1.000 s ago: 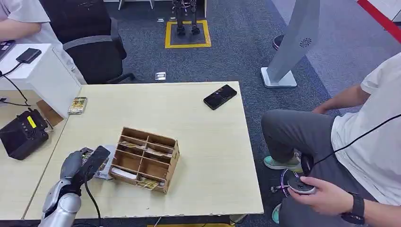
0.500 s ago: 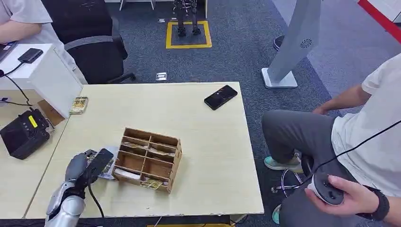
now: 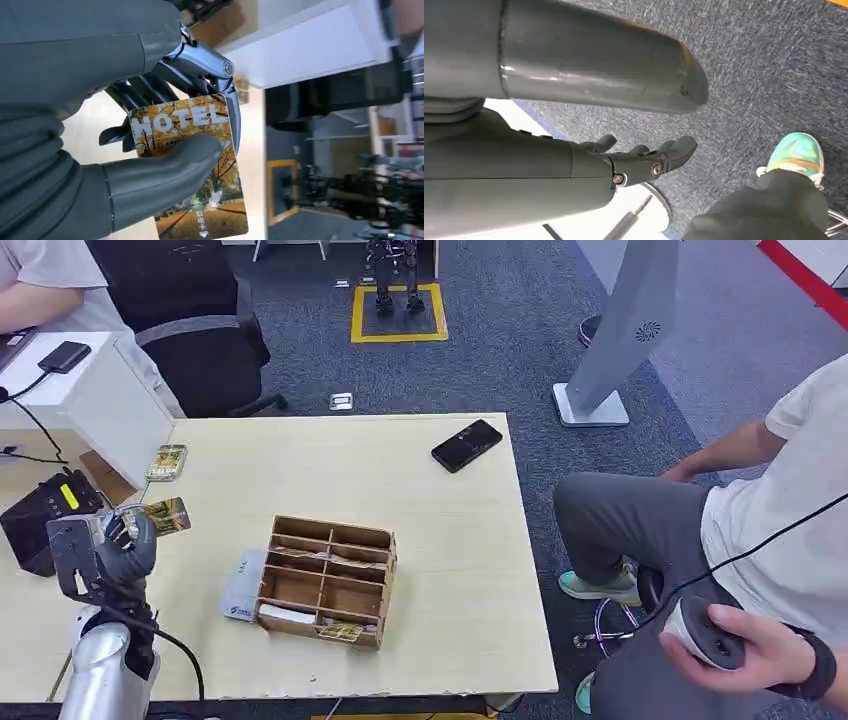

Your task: Pass the card to the sensor for recognition and then transmit it.

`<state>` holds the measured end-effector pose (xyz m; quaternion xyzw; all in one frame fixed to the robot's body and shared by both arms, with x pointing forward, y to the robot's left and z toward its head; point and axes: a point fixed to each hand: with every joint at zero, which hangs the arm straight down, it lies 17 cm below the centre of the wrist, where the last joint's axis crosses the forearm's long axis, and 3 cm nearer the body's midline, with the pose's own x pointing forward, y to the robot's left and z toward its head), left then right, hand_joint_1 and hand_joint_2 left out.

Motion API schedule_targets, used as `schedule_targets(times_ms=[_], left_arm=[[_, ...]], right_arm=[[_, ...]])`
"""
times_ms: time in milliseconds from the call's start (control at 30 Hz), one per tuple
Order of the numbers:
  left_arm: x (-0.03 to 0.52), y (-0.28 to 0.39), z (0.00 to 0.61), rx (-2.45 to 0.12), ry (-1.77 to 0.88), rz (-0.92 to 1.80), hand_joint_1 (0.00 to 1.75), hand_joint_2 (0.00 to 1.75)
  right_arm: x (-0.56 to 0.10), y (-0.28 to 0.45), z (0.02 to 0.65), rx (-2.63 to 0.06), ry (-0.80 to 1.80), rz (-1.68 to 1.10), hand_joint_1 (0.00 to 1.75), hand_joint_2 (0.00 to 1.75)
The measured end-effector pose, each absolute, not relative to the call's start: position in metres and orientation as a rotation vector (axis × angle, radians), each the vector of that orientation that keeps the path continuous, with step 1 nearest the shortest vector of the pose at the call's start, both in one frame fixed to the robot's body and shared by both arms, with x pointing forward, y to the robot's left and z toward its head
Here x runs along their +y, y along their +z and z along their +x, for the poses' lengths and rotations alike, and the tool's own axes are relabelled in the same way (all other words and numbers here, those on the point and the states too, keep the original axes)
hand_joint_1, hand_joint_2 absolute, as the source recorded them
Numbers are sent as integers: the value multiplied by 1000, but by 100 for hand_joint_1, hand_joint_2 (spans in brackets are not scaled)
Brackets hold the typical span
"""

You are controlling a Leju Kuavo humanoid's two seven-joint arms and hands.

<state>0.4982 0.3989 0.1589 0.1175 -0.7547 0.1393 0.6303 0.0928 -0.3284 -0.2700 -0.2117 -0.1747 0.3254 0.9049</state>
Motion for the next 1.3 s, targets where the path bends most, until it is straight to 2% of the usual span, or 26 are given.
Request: schedule_targets(times_ms=[300,1033,1100,1167,1233,1300], left_arm=[[423,219,512,-1855,402,315,175,175],[429,230,511,-1891,409,356,175,175],[434,238,508,-1919,375,454,175,175],[451,258,500,-1925,234,789,175,175],[446,303,495,-1951,-57,1229,175,175],[415,334,504,-1928,-467,1570,175,175]], right_arm=[[-327,-270,95,-365,682,-437,0,0],[-326,-270,96,-369,692,-436,0,0],[-326,-270,96,-370,694,-435,0,0],[-322,-270,97,-379,710,-416,0,0],[-319,-271,97,-385,737,-399,0,0],[-319,-271,99,-389,753,-394,0,0]])
